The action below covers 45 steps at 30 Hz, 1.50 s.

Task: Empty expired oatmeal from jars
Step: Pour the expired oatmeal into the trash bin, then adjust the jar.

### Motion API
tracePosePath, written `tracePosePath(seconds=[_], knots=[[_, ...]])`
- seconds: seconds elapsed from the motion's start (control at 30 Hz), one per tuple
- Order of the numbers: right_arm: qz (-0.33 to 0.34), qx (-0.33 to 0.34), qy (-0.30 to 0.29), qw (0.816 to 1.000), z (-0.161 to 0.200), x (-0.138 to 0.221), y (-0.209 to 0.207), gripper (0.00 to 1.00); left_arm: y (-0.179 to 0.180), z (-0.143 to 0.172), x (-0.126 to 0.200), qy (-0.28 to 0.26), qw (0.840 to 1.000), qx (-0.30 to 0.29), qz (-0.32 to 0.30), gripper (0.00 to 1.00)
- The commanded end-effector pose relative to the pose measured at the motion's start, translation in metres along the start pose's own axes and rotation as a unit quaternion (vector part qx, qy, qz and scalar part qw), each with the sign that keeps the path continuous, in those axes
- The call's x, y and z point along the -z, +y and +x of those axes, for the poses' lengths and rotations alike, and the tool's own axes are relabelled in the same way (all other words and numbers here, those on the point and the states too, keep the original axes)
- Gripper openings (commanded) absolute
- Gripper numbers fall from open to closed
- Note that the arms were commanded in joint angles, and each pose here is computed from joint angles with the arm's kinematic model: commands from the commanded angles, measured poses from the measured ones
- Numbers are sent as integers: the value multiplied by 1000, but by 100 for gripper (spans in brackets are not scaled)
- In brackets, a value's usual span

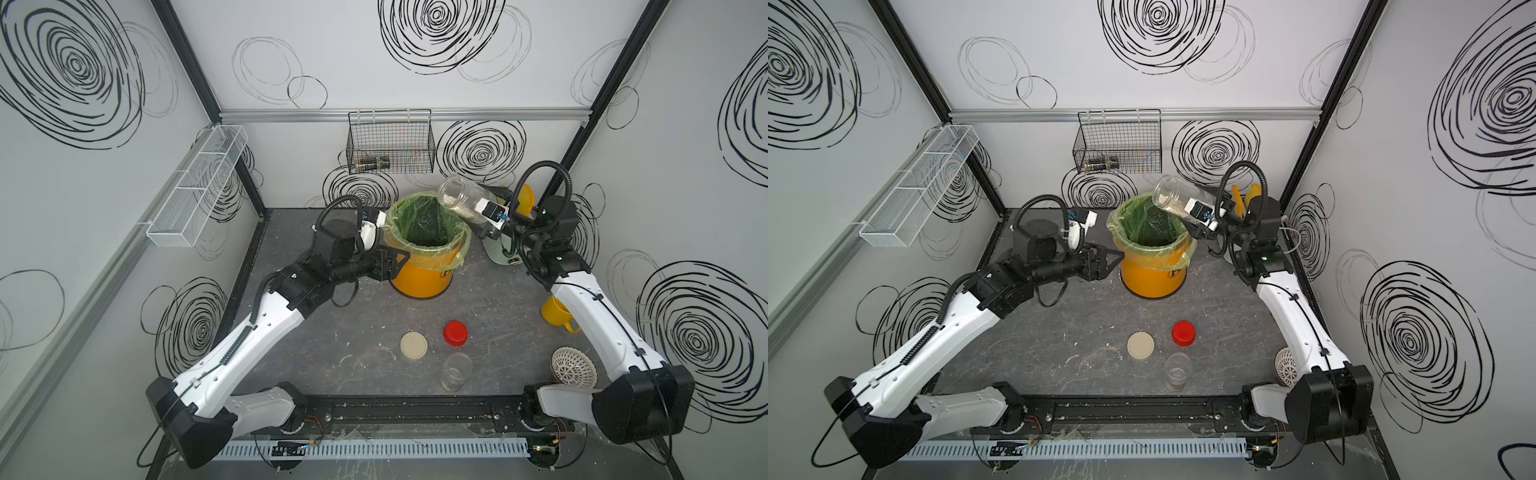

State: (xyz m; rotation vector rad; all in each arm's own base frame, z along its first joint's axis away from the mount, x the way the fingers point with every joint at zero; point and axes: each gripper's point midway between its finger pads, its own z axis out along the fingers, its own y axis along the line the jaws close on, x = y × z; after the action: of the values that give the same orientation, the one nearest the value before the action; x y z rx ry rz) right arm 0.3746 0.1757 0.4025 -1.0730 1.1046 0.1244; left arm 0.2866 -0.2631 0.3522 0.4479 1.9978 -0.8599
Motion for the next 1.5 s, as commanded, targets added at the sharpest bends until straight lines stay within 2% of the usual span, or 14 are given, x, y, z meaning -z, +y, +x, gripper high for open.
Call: tracePosePath(seconds=[0.0, 0.1, 0.27, 0.4, 0.57, 0.87, 1.23, 1.33, 1.47], knots=[[26, -69, -99, 992, -59, 14, -13, 25, -26, -43, 10, -92, 991, -93, 6, 84], [14, -104, -103, 989, -60, 15, 0, 25, -49, -51, 13, -123, 983, -132, 43, 99], [9, -133, -109, 985, -55, 23, 21, 26, -69, -62, 5, -141, 972, -160, 95, 96], [-3, -145, -109, 983, -52, 22, 35, 26, -76, -70, -6, -141, 969, -156, 133, 96], [-15, -153, -108, 982, -50, 20, 49, 26, -94, -73, -5, -163, 951, -157, 212, 96], [-32, -151, -122, 980, -59, 18, 60, 26, -91, -74, -37, -137, 955, -141, 220, 96], [-52, -150, -130, 979, -67, 9, 75, 26, -99, -88, -57, -154, 955, -118, 227, 96], [-54, -151, -129, 979, -66, 7, 76, 26, -100, -92, -58, -157, 955, -110, 228, 99], [-55, -152, -128, 978, -64, 5, 77, 26, -102, -94, -60, -157, 955, -99, 233, 91]])
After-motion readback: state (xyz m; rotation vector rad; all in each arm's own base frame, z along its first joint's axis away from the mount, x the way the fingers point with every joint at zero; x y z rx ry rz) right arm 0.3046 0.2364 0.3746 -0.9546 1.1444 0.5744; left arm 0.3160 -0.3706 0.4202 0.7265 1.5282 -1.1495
